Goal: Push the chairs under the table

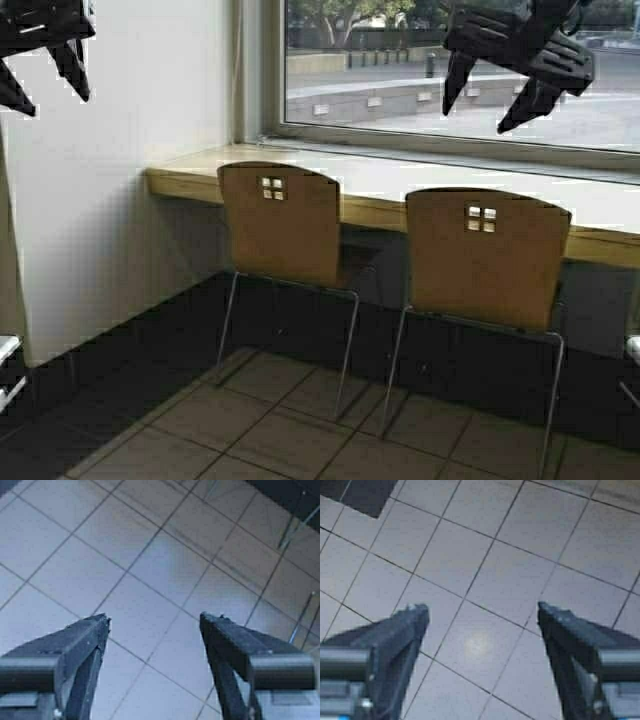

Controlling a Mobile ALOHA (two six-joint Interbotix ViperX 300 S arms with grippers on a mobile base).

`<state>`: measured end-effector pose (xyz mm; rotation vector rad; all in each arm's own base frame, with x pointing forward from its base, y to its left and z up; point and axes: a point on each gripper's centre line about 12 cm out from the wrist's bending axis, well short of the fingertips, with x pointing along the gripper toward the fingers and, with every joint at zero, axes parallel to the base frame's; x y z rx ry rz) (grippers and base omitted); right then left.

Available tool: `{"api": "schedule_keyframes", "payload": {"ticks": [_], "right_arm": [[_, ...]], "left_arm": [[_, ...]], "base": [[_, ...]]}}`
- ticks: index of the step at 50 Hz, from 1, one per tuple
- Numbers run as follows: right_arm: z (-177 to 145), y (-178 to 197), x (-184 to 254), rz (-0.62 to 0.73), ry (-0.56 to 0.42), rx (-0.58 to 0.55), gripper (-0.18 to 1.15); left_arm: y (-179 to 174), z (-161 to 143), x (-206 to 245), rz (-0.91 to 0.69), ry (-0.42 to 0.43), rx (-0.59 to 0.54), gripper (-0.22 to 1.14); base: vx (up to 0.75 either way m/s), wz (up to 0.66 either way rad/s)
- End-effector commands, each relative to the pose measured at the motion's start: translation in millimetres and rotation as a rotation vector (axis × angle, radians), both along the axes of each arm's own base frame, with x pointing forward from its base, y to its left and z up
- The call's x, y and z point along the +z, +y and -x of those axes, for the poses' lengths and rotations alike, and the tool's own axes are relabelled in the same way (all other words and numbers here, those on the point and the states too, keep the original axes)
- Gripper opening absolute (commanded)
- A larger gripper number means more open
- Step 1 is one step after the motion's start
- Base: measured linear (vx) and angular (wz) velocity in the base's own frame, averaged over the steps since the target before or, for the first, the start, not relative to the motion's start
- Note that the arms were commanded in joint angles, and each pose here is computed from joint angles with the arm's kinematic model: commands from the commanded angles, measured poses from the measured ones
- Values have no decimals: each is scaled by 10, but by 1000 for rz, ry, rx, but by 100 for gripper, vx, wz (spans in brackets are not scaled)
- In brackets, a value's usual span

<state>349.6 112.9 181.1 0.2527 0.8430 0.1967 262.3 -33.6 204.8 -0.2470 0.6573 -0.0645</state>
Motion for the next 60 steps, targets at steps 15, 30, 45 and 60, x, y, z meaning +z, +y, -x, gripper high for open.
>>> {"api": "schedule_keyframes", "payload": {"ticks": [15,30,45,60], "right_arm": [[-54,14,95,-22,-12,-9,98],[-45,14,57,-21,4,-10,98],[-52,15,18,-16,12,-8,98],[-31,15,-45,-12,38,-6,98]], "left_arm": [[-7,-49,40,-6,-11,-5,90],[-14,-44,24,7,6,-2,89],[-22,-67,-73,12,49,0,89],[-34,-72,-150,31,90,6,90]], "base": [[-20,-32],[-11,-47],[-7,-49],[-4,-34]]}}
